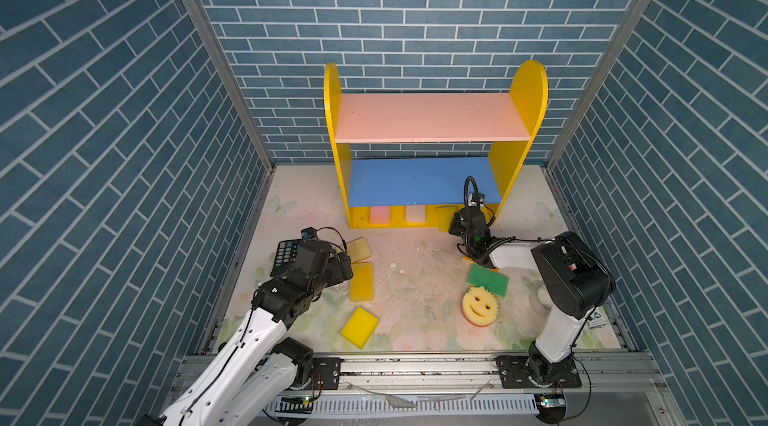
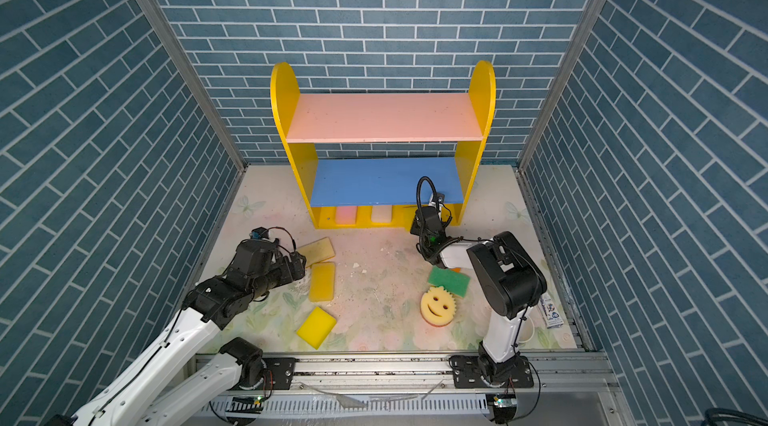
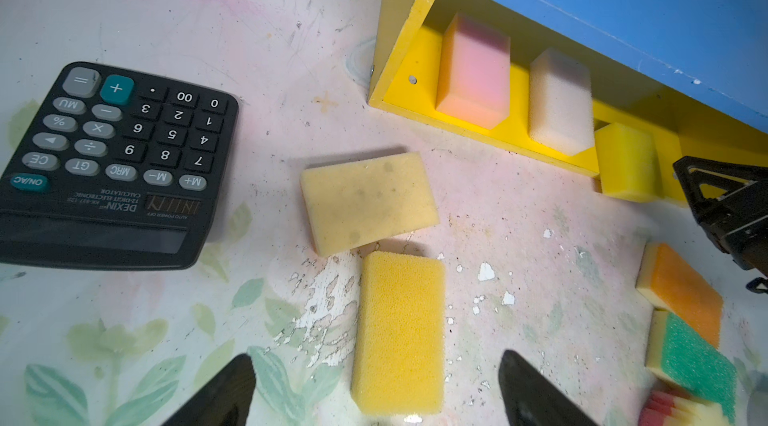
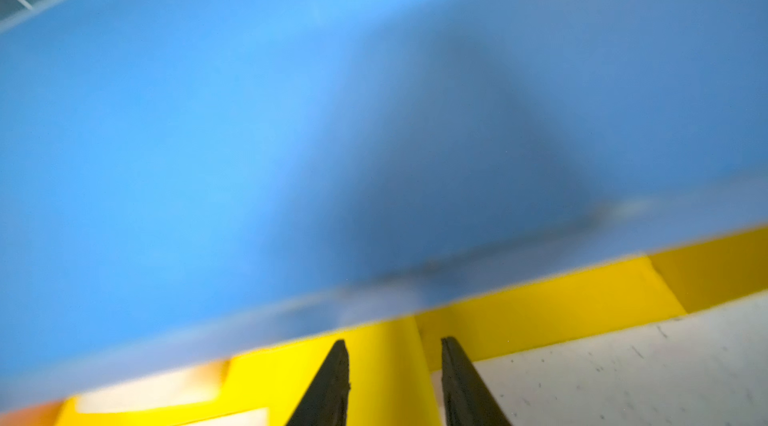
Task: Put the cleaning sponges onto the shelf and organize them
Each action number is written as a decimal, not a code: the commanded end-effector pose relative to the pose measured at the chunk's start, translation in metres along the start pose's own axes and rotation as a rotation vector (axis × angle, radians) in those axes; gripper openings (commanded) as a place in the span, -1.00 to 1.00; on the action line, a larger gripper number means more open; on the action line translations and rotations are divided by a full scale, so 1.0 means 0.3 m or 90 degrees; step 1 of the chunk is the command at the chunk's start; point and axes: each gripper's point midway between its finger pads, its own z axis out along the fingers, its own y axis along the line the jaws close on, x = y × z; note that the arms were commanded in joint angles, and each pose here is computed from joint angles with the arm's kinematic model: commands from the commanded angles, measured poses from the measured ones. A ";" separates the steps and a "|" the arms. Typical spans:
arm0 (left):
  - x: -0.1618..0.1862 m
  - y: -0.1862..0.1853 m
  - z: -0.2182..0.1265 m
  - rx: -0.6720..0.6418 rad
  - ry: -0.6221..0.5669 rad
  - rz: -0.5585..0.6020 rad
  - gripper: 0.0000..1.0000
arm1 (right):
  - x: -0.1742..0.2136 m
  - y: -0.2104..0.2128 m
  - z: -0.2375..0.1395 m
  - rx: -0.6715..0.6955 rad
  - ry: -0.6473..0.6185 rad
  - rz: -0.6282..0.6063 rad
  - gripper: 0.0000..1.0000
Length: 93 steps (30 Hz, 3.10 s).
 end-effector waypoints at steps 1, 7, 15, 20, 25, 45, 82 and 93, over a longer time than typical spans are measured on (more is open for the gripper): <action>0.001 0.003 -0.003 0.001 0.000 0.008 0.86 | -0.012 0.017 -0.070 -0.023 0.006 0.029 -0.24; 0.001 0.005 -0.009 0.007 -0.007 0.005 0.86 | 0.074 0.040 -0.156 -0.041 0.047 0.043 -0.17; 0.015 0.001 -0.011 0.015 0.004 0.006 0.87 | 0.174 0.033 -0.156 -0.081 0.087 0.167 -0.05; 0.017 0.009 -0.018 0.015 -0.001 -0.001 0.87 | 0.150 0.053 -0.103 -0.129 0.075 0.244 0.14; 0.025 0.022 -0.020 0.007 -0.001 -0.001 0.87 | 0.134 0.058 -0.028 -0.152 0.072 0.307 0.15; 0.030 0.030 0.003 -0.002 0.004 -0.003 0.88 | 0.173 -0.005 0.045 -0.135 0.063 0.396 -0.87; 0.036 -0.029 0.032 0.056 0.022 -0.013 0.88 | 0.492 0.372 -0.453 -0.214 0.306 0.002 -0.12; 0.045 -0.036 0.063 0.062 0.027 -0.018 0.84 | 0.211 -0.226 -0.517 0.098 0.202 0.116 0.01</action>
